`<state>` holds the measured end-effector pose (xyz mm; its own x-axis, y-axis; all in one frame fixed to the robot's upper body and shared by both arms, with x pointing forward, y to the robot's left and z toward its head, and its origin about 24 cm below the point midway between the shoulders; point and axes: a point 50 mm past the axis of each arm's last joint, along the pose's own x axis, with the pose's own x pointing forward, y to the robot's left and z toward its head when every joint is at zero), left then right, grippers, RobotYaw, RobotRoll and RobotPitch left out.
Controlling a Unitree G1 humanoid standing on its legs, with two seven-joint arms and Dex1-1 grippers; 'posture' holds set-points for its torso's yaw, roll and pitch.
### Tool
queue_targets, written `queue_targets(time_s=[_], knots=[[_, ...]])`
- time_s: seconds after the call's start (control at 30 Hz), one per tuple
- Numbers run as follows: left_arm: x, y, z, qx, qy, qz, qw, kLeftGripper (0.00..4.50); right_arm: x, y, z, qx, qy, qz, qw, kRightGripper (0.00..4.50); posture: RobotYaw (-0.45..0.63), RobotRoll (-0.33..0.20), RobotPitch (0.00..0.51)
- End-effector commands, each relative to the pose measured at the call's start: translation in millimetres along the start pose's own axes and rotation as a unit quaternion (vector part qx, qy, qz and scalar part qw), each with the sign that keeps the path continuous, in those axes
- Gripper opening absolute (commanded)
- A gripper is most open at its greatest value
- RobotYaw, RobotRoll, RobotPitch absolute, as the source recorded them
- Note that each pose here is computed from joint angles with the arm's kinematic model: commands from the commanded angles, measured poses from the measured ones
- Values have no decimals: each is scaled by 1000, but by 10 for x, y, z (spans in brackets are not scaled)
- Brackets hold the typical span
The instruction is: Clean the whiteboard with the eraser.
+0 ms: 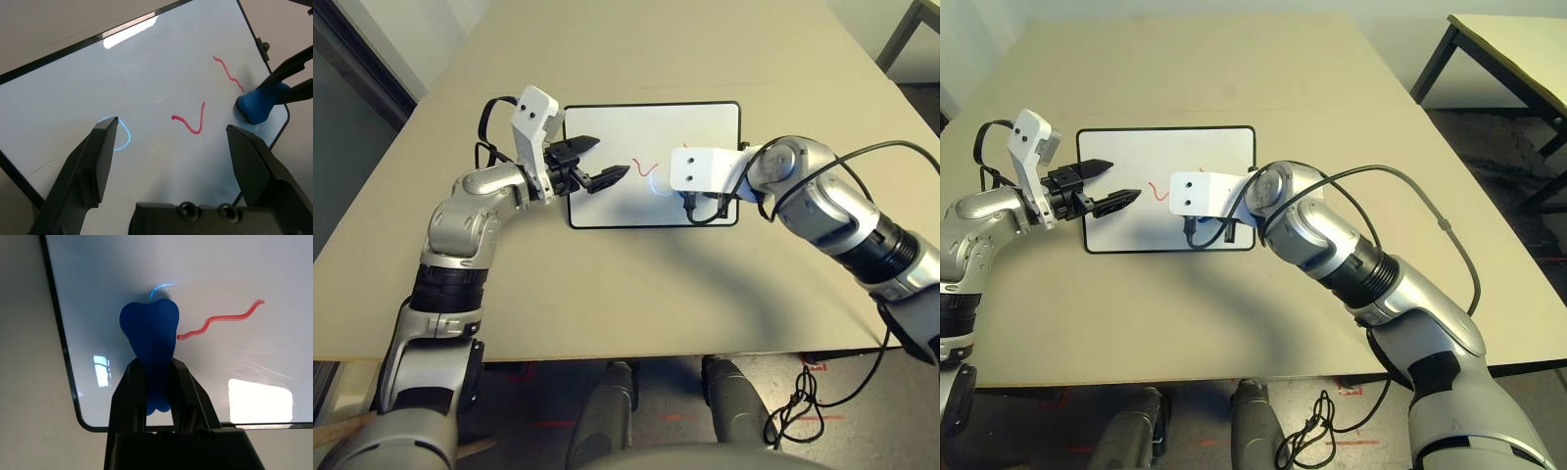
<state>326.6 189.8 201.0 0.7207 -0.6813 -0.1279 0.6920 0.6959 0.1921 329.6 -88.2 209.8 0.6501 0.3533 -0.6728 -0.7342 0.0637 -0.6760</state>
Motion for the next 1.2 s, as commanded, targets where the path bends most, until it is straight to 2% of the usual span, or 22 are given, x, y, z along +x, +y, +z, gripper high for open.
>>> queue_targets(time_s=[0.03, 0.23, 0.33, 0.47, 0.57, 0.67, 0.83, 0.93, 1.03, 1.2], knots=[[-22, -4, -22, -2, 6, 2, 1000, 4500, -92, -276, -15, 26, 8, -67, 997, 590, -41, 0, 182], [-13, -8, -21, -2, 5, 0, 1000, 4500, -118, -383, 16, 39, 1, -93, 995, 589, -43, 0, 183], [-9, -10, -20, -3, 5, -1, 1000, 4500, -88, -245, -1, 35, 5, -66, 997, 588, -42, 0, 184], [-9, -10, -21, -3, 6, -2, 1000, 4500, -45, 132, -58, 14, 17, 10, 1000, 588, -41, 0, 185], [-8, -8, -20, -3, 6, -2, 1000, 4500, -55, 212, -85, 9, 24, 22, 999, 587, -40, 0, 186], [-8, -10, -21, -3, 7, -2, 1000, 4500, -64, 181, -91, 13, 28, 15, 999, 587, -40, 0, 186], [-3, -15, -26, -4, 6, -4, 1000, 4500, -104, -140, -18, 37, 19, -55, 998, 587, -42, 0, 180], [-1, -19, -27, -4, 5, -4, 1000, 4500, -120, -232, 18, 44, 10, -72, 996, 587, -41, 0, 179], [0, -21, -24, -3, 5, -4, 1000, 4500, -114, -206, 10, 43, 12, -66, 997, 586, -38, 0, 178], [0, -27, -22, -4, 4, -3, 1000, 4500, -79, 74, -53, 22, 27, -7, 999, 584, -37, 0, 180]])
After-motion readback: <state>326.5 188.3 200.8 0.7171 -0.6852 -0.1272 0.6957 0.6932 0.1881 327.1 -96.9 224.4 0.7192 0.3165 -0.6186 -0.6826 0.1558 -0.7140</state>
